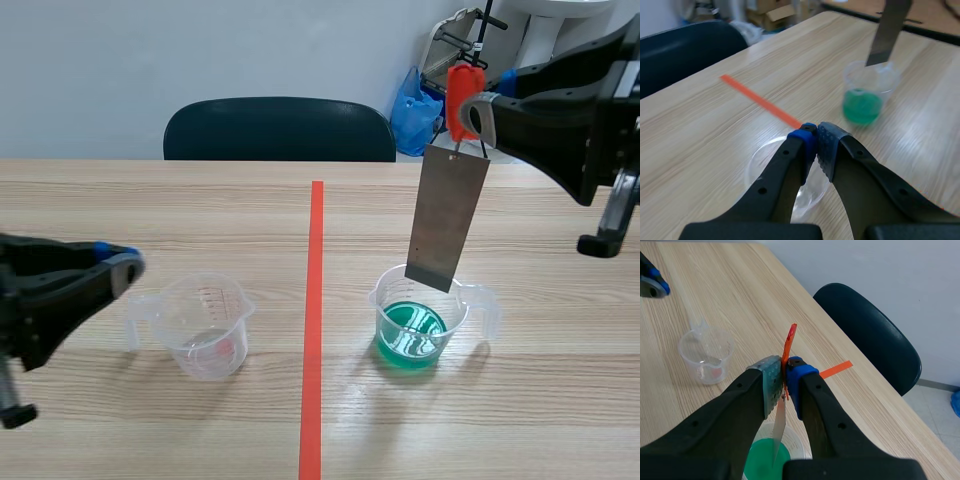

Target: Do the redox reaction experiment

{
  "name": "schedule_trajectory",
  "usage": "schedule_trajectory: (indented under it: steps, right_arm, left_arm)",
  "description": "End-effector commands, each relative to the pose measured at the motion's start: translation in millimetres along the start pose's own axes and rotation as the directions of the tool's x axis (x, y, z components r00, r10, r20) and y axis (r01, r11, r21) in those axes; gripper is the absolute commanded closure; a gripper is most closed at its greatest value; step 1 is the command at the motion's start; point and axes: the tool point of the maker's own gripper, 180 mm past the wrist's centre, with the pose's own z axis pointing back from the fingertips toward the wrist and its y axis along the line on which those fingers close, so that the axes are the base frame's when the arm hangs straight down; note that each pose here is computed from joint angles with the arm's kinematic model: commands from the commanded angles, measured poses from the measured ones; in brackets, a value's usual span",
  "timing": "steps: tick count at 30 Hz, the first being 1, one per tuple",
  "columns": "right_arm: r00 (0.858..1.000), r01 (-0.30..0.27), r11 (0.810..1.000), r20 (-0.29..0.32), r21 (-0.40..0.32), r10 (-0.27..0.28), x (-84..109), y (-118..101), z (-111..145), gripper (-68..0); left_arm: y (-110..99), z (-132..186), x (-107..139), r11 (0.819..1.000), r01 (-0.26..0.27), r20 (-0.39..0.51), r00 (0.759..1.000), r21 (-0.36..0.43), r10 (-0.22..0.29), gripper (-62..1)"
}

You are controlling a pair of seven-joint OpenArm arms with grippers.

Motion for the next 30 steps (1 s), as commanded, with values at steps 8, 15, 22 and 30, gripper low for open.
schedule_trajectory:
  steps: [8, 15, 22, 30]
  right_arm:
    - [0.999, -0.006, 1.0, 0.034, -0.009, 0.006, 9.5, -4.3, -0.5, -0.6]
    - [0.999, -0.006, 1.0, 0.035, -0.009, 0.006, 9.5, -4.3, -0.5, -0.6]
    - [0.999, -0.006, 1.0, 0.035, -0.009, 0.006, 9.5, -4.3, -0.5, -0.6]
    - [0.999, -0.006, 1.0, 0.035, -0.009, 0.006, 9.5, -4.3, -0.5, -0.6]
  left_arm:
    - [-17.8, -61.0, 20.1, 0.995, 0.004, 0.085, 0.996, -0.1, 0.004, -2.9]
    - [-16.3, -101.1, 9.2, 0.994, -0.044, 0.082, 0.995, -0.105, 0.053, -2.9]
    - [-27.6, -134.5, 10.3, 0.986, -0.065, 0.073, 0.994, -0.153, 0.077, -2.9]
    - [-52.4, -160.0, 24.0, 0.976, -0.039, 0.089, 0.994, -0.212, 0.059, -2.9]
